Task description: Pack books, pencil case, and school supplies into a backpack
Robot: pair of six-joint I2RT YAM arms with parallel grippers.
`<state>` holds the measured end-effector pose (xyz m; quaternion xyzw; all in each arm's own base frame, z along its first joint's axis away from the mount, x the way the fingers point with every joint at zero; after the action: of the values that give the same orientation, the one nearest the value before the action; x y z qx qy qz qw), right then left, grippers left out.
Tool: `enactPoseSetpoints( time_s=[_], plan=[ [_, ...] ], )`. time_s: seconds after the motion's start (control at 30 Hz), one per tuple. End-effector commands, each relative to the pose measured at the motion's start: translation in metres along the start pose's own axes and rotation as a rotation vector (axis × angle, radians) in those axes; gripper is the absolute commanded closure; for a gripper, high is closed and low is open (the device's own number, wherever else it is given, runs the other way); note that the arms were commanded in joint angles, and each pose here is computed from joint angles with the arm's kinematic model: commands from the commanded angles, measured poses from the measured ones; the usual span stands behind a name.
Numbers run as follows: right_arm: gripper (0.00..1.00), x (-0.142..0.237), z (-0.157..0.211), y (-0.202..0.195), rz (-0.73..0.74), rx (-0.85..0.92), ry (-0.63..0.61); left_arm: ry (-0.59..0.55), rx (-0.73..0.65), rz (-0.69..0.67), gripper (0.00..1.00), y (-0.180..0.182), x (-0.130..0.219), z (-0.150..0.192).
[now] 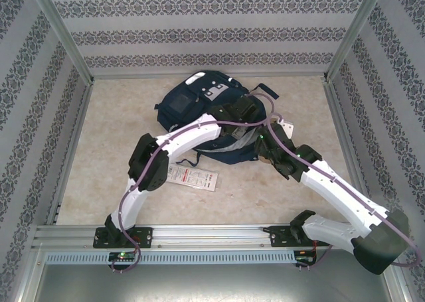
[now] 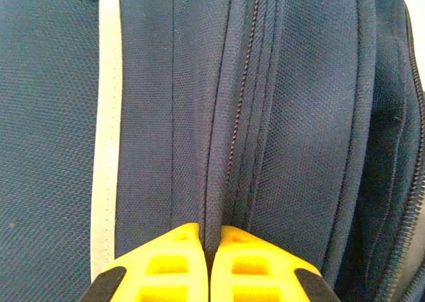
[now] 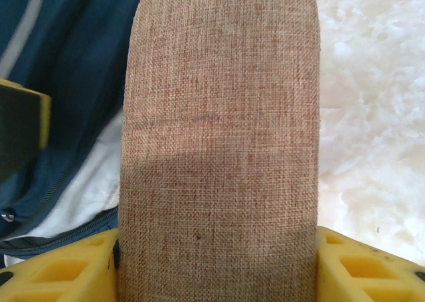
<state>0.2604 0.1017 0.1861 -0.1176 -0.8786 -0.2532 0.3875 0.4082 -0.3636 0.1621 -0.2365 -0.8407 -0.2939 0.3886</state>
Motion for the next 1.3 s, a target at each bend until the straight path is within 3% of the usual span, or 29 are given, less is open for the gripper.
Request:
enactPoseSetpoints(
  time_s=[0.0,0.3,0.5,0.67,0.83,1.27],
  plan=[
    [0.49,-0.001,-0.008,0.009,-0.031,-0.035,-0.014,-0.135,0.142,-0.098,1.00,0.066,0.069,-0.032],
    [0.49,-0.011,-0.006,0.033,-0.105,-0.040,0.037,-0.257,0.329,-0.010,1.00,0.108,0.118,-0.047],
    [0.48,-0.026,0.005,0.082,-0.297,0.049,0.128,-0.292,0.407,0.055,1.00,0.120,0.127,-0.049],
    [0.46,-0.043,0.015,0.122,-0.410,0.251,0.191,-0.307,0.442,0.103,1.00,0.124,0.129,-0.050],
    [0.46,-0.067,0.025,0.136,-0.395,0.450,0.246,-0.316,0.456,0.139,1.00,0.126,0.131,-0.050],
    [0.43,-0.092,0.074,0.161,-0.363,0.989,0.181,-0.314,0.518,0.185,1.00,0.140,0.134,-0.034]
  ],
)
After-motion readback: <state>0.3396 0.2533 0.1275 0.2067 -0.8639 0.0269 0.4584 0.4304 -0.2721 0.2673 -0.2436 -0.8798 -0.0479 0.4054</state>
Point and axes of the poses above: each hand's point on the last joint's axis, 136 mm out from that joint toward the fingers, its own x axis back along the fingers, its own y axis along the line the jaws close on, z = x × y, the point moved 2 cm from there along x, back along the fingers, and after that the axes turned 14 degrees about -x, right-handed, at the moved point
